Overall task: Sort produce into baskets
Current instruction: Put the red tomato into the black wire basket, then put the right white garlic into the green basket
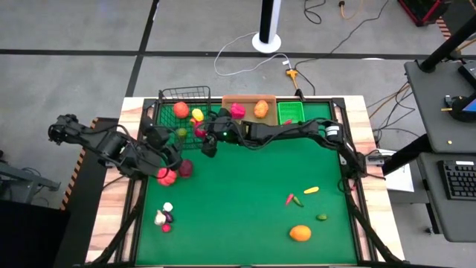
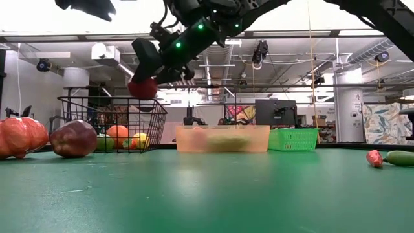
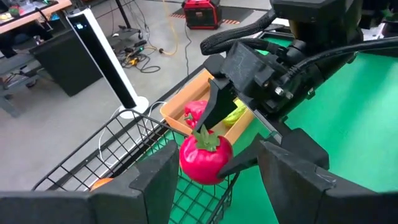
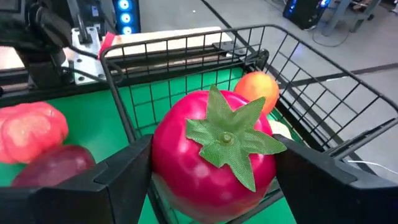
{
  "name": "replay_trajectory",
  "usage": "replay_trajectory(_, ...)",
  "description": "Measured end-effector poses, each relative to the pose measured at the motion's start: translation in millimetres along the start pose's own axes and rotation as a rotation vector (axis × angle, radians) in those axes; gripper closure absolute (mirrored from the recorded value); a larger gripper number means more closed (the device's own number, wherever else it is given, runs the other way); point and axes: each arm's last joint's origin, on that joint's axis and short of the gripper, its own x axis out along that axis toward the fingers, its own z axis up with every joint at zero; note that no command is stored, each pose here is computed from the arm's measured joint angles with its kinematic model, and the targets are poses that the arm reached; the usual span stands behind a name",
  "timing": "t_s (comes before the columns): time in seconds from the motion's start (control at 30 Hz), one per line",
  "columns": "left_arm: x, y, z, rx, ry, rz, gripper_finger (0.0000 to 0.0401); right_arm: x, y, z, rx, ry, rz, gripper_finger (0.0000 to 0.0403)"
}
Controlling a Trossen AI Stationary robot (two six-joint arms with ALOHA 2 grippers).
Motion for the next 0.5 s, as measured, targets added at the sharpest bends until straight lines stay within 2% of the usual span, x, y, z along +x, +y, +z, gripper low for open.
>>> replay_trajectory(0.23,2.4,-4.1,-0.9,0.015,0.008,0.006,0.02,-0.1,0.2,-3.0,-0.009,0.03,0.001,0.0076)
replay_trajectory(0.5,3.6,-6.1,-1.4,0.018,0.011,0.008,0.02,-0.1,0.2,-3.5,-0.01,0.034,0.001,0.0072)
